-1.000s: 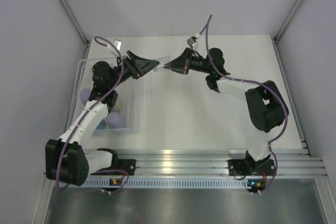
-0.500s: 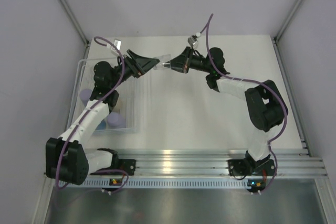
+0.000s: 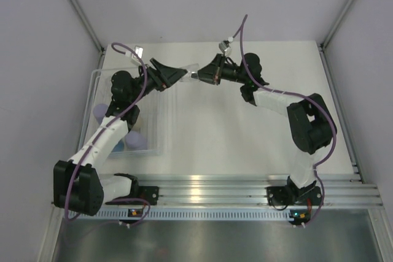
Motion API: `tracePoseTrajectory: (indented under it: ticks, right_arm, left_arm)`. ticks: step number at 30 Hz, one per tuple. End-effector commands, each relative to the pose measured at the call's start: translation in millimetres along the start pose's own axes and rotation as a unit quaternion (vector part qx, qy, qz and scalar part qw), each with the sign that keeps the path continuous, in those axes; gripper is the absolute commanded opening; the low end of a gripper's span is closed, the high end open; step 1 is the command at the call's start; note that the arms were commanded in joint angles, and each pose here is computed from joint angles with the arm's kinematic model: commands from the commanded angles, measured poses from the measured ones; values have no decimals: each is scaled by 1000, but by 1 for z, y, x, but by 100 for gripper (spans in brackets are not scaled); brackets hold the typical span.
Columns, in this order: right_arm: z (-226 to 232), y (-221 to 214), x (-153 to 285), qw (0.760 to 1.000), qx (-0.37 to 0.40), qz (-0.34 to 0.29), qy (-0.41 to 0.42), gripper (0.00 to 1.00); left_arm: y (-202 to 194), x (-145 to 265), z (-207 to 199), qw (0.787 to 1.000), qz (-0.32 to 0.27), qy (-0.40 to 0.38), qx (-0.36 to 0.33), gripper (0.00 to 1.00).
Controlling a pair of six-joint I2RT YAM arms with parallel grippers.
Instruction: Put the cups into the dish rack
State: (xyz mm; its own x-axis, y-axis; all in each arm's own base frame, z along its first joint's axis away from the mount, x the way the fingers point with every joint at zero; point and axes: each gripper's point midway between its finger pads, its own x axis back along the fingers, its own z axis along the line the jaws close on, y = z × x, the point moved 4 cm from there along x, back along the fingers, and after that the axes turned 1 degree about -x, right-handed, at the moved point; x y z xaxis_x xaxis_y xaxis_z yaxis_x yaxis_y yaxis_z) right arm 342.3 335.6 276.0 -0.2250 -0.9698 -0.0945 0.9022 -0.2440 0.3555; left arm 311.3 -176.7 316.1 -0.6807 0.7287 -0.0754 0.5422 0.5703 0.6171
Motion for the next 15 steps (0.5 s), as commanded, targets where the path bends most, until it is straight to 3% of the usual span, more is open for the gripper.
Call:
tracePoseTrajectory:
  ticks: [1,15]
  right_arm:
    - [78,-6,-8,990,93,30,104,0]
    - [84,-4,-1,989,102,26,104,0]
  left_arm:
    - [-20,-4,5,998,51,17,15,85]
    - [-18,13,31,989,33,146,-6,88]
